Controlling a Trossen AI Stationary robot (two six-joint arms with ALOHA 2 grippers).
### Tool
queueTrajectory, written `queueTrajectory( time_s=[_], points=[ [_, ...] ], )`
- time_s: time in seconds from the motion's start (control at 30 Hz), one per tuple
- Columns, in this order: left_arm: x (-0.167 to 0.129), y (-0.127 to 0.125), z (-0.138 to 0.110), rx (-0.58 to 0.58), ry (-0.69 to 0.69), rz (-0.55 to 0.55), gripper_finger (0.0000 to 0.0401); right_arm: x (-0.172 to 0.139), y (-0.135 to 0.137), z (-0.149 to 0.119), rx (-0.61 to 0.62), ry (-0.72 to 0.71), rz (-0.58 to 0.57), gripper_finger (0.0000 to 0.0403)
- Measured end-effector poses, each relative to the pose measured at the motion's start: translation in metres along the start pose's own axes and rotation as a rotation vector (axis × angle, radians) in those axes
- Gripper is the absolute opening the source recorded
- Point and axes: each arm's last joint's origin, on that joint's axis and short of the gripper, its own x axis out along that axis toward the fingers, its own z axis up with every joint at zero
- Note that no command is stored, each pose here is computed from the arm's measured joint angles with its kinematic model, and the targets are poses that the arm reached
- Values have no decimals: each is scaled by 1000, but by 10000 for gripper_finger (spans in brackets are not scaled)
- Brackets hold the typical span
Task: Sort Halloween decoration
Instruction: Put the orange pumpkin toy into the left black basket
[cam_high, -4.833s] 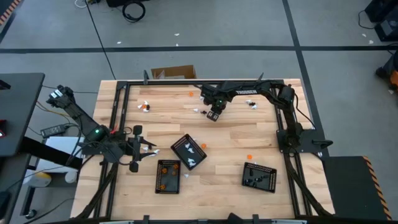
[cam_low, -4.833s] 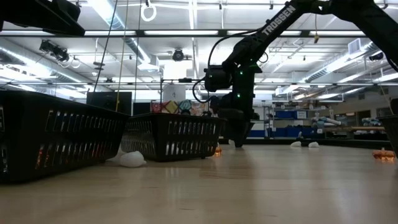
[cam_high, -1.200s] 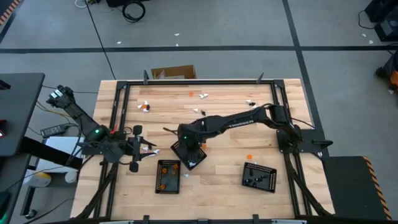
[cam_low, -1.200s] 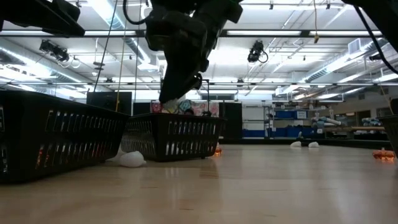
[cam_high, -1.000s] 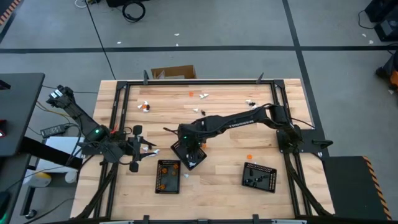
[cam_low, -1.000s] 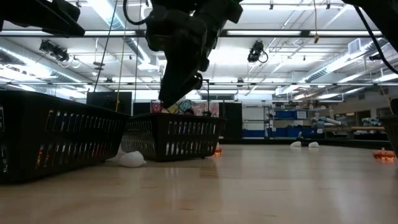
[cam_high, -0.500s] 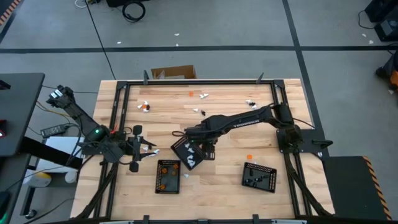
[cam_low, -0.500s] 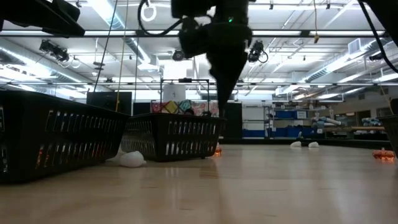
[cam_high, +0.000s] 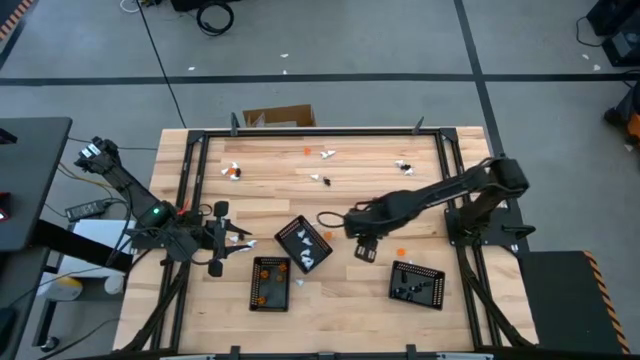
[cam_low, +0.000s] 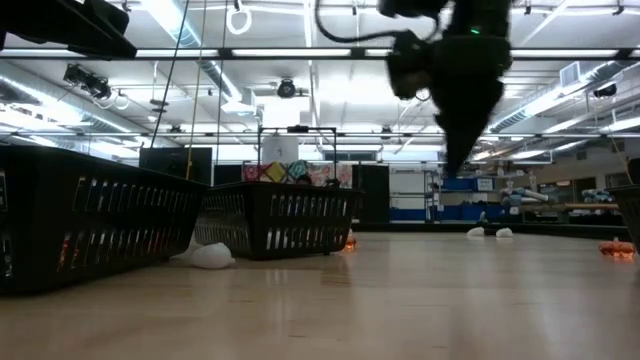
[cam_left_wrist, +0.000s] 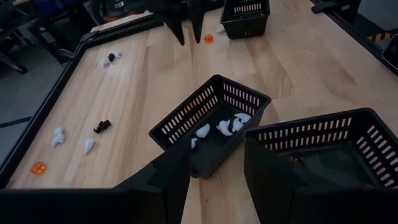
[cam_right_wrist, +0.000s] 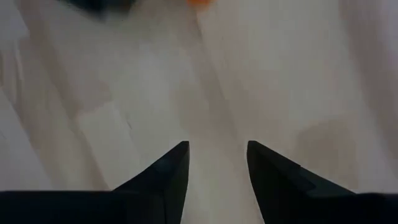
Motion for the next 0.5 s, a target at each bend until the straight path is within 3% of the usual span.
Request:
queueTrajectory(
  time_s=[0.13, 0.27, 0.5],
  points=[
    [0, 0, 0, -7, -1, 0, 155, -2, -14, -22, 184, 81, 18, 168],
    [0, 0, 1, -12, -6, -1, 155, -3, -25, -36, 463, 204, -5, 169],
    [0, 0, 1, -13, -6, -1, 155, 6, -36, -49, 536, 356, -6, 180]
  ],
)
